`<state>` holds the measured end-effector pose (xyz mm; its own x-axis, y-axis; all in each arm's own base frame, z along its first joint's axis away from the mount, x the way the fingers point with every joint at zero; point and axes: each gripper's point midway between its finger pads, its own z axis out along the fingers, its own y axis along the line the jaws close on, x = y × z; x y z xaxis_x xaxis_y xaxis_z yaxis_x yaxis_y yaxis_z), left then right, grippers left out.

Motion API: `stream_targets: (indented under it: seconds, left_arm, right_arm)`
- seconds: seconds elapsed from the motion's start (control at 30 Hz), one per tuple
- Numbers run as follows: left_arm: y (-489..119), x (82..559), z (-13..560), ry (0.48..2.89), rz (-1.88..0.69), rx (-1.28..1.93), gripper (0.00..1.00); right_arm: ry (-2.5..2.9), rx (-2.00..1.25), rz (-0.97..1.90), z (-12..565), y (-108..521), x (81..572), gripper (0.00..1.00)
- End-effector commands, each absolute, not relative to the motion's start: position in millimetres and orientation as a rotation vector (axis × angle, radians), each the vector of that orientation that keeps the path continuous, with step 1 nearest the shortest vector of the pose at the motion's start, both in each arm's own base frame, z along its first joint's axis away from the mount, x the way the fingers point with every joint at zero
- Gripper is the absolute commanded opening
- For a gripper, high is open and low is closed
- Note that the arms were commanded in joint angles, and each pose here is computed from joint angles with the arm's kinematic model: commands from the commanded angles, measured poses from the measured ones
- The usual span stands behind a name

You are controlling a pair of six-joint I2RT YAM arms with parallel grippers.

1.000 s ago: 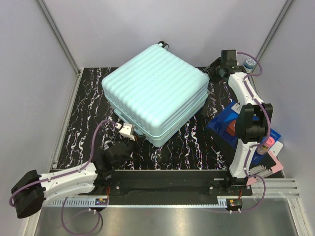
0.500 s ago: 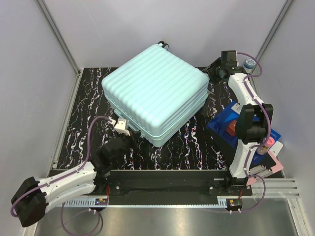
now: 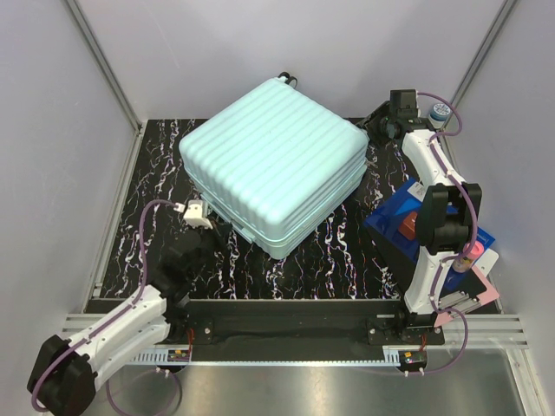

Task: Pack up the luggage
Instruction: Zip the luggage at the center of the board.

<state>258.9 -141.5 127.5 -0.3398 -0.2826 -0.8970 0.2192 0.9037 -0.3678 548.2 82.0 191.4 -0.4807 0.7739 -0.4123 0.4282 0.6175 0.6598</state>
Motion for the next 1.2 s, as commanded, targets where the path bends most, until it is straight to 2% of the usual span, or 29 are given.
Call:
stream_targets:
  seconds: [0.0, 0.83, 1.17]
  left_arm:
    - [-95, 281, 133, 1.831, -0.296, -0.169, 0.00]
    - [-11, 326, 140, 1.839, -0.073, -0.417, 0.00]
    - [43, 339, 131, 1.843, 0.024, -0.568, 0.00]
  right_arm:
    - [2.160, 0.911, 0.460, 170, 51, 543, 0.00]
    - [2.194, 0.794, 0.431, 173, 43, 535, 0.00]
    - [2.189, 0.763, 0.479, 181, 48, 540, 0.00]
